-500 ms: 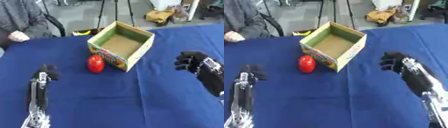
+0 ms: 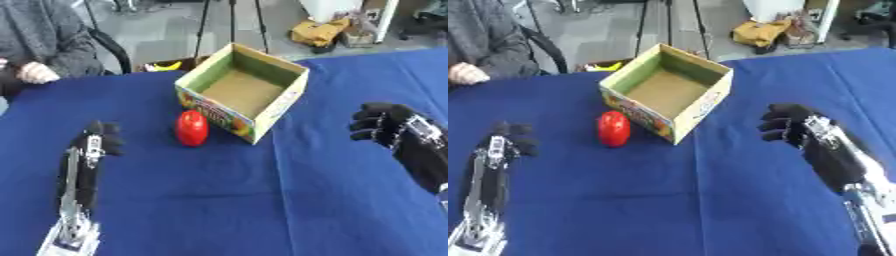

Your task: Pick up objects on the table and place them in the box.

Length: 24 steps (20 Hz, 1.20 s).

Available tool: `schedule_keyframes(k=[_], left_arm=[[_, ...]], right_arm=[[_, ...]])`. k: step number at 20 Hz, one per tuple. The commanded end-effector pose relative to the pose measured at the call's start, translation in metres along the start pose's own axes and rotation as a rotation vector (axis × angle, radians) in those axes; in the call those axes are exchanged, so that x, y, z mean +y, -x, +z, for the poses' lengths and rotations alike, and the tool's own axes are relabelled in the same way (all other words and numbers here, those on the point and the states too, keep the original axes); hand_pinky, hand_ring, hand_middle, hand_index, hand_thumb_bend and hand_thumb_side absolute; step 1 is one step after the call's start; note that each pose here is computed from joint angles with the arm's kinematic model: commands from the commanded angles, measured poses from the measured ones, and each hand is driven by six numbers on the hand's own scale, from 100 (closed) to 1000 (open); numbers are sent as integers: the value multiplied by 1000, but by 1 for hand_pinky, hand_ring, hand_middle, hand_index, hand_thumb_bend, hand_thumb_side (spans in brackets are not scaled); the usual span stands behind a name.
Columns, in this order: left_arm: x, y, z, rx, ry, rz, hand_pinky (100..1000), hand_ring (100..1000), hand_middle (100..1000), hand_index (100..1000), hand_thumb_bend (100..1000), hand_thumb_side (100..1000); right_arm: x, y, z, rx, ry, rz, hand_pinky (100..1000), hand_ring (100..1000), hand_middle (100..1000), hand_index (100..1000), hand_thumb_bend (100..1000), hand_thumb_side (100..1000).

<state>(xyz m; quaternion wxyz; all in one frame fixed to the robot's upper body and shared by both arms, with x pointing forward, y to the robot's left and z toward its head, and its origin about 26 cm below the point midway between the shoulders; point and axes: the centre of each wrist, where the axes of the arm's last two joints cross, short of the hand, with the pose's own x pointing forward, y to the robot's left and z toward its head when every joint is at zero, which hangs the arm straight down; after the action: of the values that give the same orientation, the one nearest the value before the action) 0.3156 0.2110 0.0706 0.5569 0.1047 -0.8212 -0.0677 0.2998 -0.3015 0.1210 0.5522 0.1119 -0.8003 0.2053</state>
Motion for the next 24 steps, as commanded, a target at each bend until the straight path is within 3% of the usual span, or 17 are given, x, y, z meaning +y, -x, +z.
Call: schedule_keyframes(k=[1,4,7,16,24], left_arm=[[8,-8,-10,5,54,-81,521,567,606,677,617,848],[10,-12,-19,41,147,-162,517,579,613,684,718,768],[12,-21,-33,80,220,-273,512,582,615,693,761,704],[-7,-58,-75,112,307,-609,493,581,623,720,800,614],[-36,-56,-105,170,330,-850,478,583,639,739,806,592]], right_arm=[[-3,-9,-2,-25,-3,16,723,737,710,813,100,773],[-3,-9,-2,-25,-4,16,723,738,711,813,100,774],[-2,-9,-2,-25,-5,15,723,737,711,813,100,774],[-1,-8,-3,-24,-14,14,722,737,711,813,100,776],[0,-7,-3,-22,-20,12,722,737,711,813,100,777]])
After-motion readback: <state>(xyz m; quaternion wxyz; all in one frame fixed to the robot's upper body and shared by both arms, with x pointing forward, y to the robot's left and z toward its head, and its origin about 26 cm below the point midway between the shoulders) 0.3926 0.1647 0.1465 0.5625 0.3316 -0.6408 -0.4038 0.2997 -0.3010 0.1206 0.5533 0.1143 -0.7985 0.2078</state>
